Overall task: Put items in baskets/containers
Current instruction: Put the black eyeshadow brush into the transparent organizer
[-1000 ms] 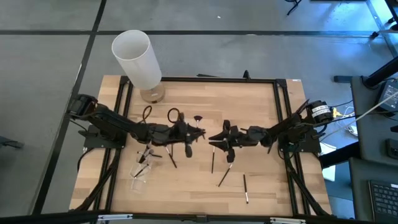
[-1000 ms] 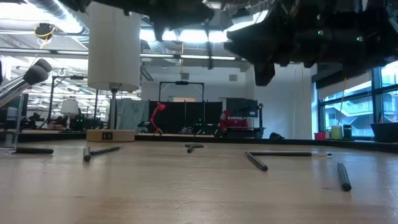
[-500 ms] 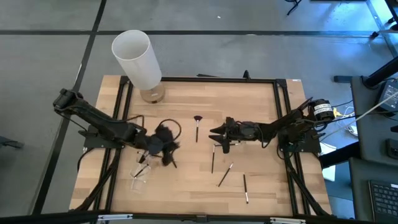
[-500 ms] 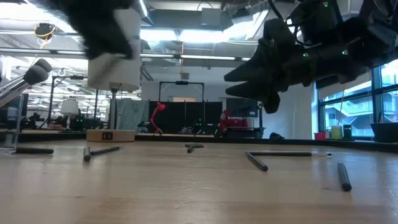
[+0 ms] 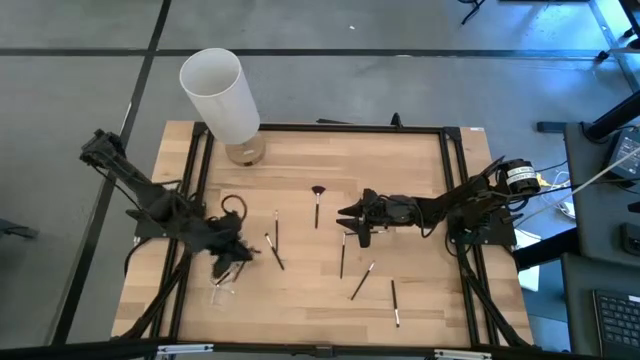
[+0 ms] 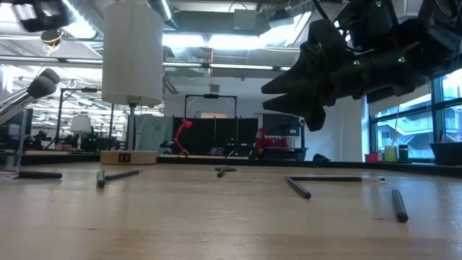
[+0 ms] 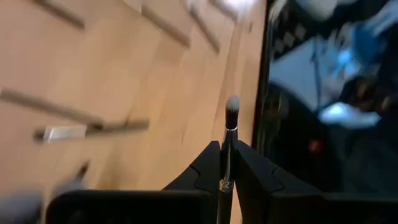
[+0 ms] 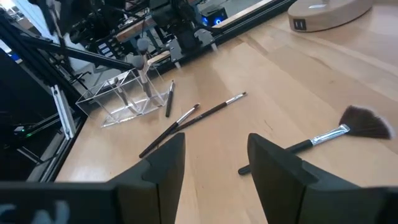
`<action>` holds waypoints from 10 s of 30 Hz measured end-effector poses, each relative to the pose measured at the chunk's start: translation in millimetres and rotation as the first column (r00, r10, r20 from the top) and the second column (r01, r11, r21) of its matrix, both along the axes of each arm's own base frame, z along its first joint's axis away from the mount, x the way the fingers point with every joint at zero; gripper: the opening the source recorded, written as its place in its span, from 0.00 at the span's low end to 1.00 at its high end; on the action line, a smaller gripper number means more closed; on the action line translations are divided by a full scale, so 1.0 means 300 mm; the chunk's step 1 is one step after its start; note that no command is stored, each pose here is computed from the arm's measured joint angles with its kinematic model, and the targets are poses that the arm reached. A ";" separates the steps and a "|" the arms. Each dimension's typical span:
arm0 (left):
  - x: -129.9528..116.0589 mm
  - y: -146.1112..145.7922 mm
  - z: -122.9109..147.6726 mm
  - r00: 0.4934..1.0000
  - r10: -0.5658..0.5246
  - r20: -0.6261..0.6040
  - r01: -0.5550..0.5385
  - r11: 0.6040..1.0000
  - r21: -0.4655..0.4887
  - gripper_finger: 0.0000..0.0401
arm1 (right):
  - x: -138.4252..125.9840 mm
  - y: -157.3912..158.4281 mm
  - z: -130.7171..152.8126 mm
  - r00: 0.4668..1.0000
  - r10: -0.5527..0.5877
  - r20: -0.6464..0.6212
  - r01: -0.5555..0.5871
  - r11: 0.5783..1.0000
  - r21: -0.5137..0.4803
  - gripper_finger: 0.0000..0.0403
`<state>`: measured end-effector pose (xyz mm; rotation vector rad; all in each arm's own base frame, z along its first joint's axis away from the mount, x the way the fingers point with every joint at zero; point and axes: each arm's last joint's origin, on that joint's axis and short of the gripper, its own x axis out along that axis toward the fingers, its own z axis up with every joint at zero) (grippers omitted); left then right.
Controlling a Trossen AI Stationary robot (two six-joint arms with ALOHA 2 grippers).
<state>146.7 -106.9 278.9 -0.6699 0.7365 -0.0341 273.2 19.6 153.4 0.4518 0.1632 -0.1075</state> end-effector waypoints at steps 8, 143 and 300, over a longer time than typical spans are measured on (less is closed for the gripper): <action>-0.125 0.016 -0.071 0.954 0.170 -0.248 -0.136 0.979 0.149 0.09 | 0.000 0.002 0.000 1.000 0.016 0.000 -0.016 1.000 0.015 0.43; 0.523 0.270 -0.469 0.209 0.430 -0.878 -0.660 0.725 0.198 0.24 | -0.274 -0.205 0.201 0.939 -0.253 -0.234 0.248 0.967 -0.049 0.43; 0.153 -0.272 -0.020 0.726 0.641 -0.251 -0.422 0.703 0.572 0.36 | -0.279 -0.204 0.187 0.926 -0.257 -0.275 0.262 0.965 -0.021 0.43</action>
